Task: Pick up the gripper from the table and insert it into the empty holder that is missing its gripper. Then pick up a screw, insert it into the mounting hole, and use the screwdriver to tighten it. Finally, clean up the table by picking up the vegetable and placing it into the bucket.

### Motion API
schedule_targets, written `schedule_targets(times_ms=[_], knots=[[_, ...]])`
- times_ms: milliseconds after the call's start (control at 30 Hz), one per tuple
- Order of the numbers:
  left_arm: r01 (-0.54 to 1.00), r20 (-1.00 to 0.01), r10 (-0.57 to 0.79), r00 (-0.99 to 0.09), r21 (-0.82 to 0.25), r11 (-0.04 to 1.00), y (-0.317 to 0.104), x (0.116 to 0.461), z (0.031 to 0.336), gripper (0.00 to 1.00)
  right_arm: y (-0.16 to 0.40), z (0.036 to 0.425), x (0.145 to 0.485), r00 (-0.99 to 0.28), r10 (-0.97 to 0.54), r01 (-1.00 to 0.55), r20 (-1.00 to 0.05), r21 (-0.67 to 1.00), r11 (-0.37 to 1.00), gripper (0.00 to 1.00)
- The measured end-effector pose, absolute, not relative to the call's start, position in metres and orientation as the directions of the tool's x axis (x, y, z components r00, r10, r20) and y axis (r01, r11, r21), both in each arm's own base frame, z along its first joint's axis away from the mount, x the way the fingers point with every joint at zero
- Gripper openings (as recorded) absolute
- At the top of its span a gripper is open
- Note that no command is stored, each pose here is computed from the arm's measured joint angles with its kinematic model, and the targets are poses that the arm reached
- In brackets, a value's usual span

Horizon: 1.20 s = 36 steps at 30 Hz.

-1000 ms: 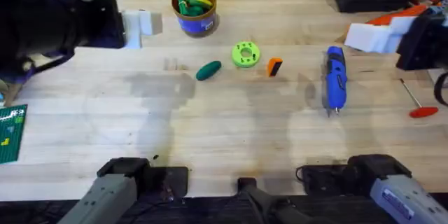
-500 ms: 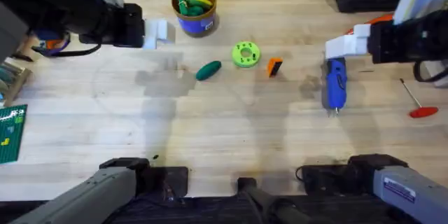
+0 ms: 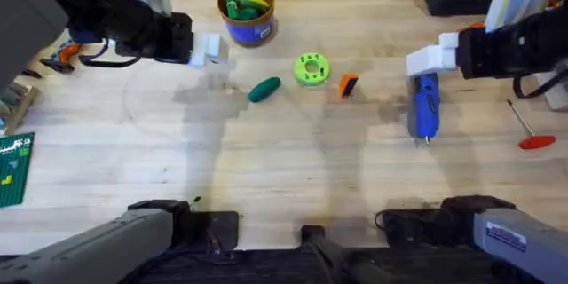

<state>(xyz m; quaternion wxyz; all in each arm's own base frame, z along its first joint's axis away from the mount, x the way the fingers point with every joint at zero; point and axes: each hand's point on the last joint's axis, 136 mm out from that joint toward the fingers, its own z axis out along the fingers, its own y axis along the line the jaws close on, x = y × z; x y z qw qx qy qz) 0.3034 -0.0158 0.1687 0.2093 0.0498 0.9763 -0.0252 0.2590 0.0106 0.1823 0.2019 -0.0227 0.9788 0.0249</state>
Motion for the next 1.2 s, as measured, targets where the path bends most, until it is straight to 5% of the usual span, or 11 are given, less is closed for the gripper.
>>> schedule_targets(times_ms=[367,667,1200], knots=[[0.405,-0.428,0.381,-0.819,0.036,0.913,-0.071,0.306,0.167,0.985,0.011,0.182,0.259,-0.917,-0.035,-0.055,-0.397,0.039,0.998,0.989],[0.611,-0.317,0.590,-0.742,0.041,0.791,-0.119,0.308,0.121,0.985,0.011,0.182,0.259,-0.917,-0.035,-0.055,-0.397,0.039,0.998,0.989],[0.721,-0.226,0.703,-0.674,0.004,0.693,-0.147,0.320,0.056,0.984,0.011,0.182,0.259,-0.917,-0.035,-0.055,-0.397,0.039,0.998,0.989]])
